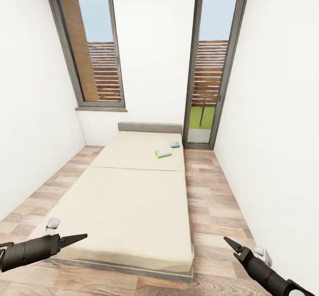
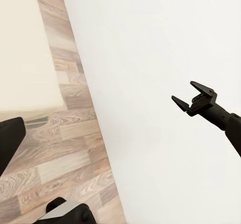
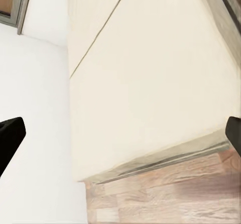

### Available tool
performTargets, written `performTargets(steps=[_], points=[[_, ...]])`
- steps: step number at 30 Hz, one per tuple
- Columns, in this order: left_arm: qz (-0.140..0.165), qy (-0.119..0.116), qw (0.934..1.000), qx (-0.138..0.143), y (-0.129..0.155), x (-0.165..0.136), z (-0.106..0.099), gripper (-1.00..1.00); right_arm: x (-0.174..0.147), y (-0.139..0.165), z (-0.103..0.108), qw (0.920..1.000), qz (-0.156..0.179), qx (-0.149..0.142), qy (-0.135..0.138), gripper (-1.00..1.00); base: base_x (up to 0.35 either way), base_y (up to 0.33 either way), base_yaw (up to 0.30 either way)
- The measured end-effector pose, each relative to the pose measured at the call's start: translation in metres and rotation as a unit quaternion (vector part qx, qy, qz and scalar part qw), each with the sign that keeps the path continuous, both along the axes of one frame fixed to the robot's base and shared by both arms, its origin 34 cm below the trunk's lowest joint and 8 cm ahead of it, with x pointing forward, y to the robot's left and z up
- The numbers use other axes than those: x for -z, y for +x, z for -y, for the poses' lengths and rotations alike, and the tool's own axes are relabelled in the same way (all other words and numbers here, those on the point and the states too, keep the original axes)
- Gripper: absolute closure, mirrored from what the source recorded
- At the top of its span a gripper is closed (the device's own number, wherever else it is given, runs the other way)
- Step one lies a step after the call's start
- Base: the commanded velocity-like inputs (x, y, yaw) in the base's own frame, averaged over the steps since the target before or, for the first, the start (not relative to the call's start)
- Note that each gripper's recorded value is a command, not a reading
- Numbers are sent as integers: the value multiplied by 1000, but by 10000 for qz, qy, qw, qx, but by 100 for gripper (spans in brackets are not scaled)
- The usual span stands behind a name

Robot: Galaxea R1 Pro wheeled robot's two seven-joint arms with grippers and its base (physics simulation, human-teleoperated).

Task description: Put all the toys in the child's room - the three board games (two on the bed and one on the table), the two jigsaw puzzles on the table, and the tennis ball on the table - inside the toy box on the table in the child's room.

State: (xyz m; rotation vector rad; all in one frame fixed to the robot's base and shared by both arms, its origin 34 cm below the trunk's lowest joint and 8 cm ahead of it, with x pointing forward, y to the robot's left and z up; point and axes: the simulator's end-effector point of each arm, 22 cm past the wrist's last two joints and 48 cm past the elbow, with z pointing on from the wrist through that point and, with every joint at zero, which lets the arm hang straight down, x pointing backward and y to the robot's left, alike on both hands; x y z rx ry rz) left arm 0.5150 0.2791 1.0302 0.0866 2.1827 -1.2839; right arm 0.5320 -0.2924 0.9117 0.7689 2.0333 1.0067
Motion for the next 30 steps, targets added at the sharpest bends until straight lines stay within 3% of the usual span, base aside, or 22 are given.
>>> performTargets(steps=[10, 21, 30], points=[[12, -11, 10000, 1, 0, -1, 1, -100, -1, 1, -1, 10000, 10, -9, -33, -100, 146, -225, 27], [22, -25, 10000, 7, 0, -1, 2, -100, -1, 1, -1, 10000, 14, -11, -51, -100, 106, -205, 251], [36, -38, 10000, 16, 0, -1, 3, -100, -1, 1, -2, 10000, 13, -14, -51, -100, 13, -61, 288]])
